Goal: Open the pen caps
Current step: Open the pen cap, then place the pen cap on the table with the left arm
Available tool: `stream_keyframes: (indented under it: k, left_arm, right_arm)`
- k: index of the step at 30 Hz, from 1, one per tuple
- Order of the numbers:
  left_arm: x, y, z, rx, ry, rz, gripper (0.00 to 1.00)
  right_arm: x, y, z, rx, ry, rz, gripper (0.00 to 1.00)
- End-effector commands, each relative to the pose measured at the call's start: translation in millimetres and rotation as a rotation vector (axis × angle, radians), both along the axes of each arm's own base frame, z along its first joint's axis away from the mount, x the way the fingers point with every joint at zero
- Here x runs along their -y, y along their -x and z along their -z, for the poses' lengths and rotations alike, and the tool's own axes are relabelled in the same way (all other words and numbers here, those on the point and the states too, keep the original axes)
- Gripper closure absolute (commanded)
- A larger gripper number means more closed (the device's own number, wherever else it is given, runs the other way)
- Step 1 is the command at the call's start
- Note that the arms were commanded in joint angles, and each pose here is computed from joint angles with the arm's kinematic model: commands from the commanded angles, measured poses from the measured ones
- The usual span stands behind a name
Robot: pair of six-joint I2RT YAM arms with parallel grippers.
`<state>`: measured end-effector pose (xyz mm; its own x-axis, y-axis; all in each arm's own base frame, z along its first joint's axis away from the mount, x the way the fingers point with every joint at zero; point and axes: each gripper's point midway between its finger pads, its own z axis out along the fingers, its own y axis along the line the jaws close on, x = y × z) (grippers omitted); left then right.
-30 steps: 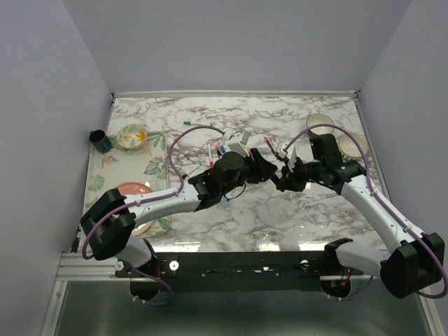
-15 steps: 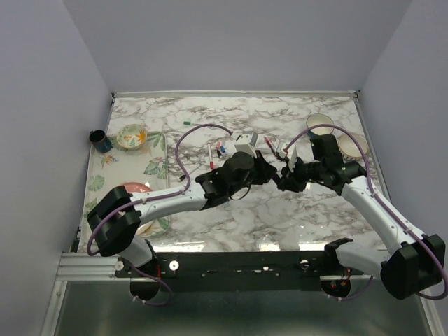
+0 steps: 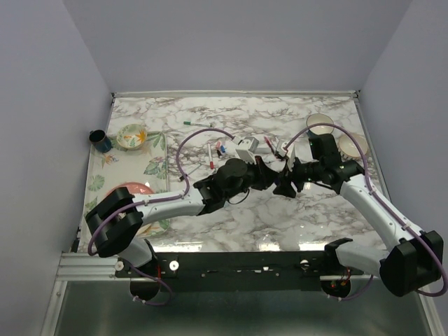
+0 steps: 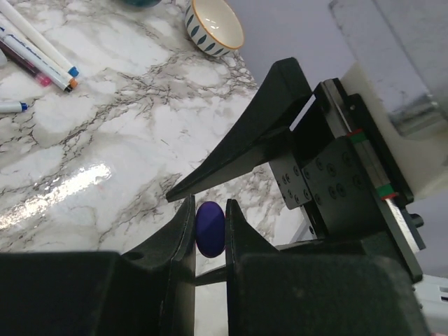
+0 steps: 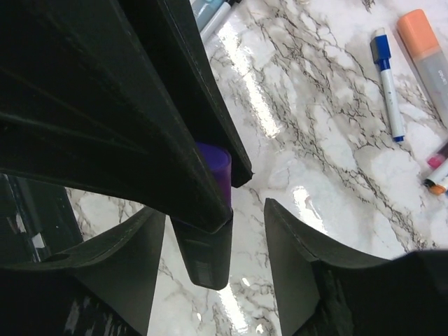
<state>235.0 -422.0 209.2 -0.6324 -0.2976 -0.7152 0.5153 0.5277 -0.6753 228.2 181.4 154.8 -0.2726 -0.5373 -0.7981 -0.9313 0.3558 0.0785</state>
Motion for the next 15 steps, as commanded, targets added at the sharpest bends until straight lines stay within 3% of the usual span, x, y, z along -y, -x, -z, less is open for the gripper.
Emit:
stream_keyframes:
  k: [1, 3, 6, 7, 8, 11, 15]
  left_arm:
    - [-8.7, -4.3, -31.6, 0.045, 0.094, -0.04, 1.0]
    - [-16.8, -11.0, -30.5, 0.034, 0.096, -0.088, 1.0]
    - [-36.3, -24.5, -28.6, 0.002, 0.122, -0.185, 1.0]
    - [-48.0, -32.3, -19.7, -0.015, 0.118, -0.229, 1.0]
    - [-57.9, -36.7, -24.2, -0.018, 0.145, -0.266, 1.0]
    - [-99.7, -62.3, -15.8, -0.057, 0.163, -0.425, 1.0]
    - [-142.6, -87.6, -16.7, -0.059, 0.168, -0.519, 1.0]
  right_arm:
    - [-9.1, 3.7, -6.2, -0.029, -0.042, -0.03, 0.42]
    - [-9.2, 4.0, -6.4, -0.032, -0.044, -0.032, 0.5]
    - [-9.2, 5.2, -2.9, -0.048, -0.037, -0.034, 0.75]
    - [-8.2, 5.0, -3.3, -0.052, -0.031, -0.033, 0.93]
    - [-7.7, 4.1, -3.3, -0.052, -0.027, -0.029, 1.0]
    - [-5.7, 2.9, 1.2, -0.054, -0.012, -0.018, 0.99]
    - [-1.6, -0.2, 10.9, -0.074, 0.026, -0.003, 0.99]
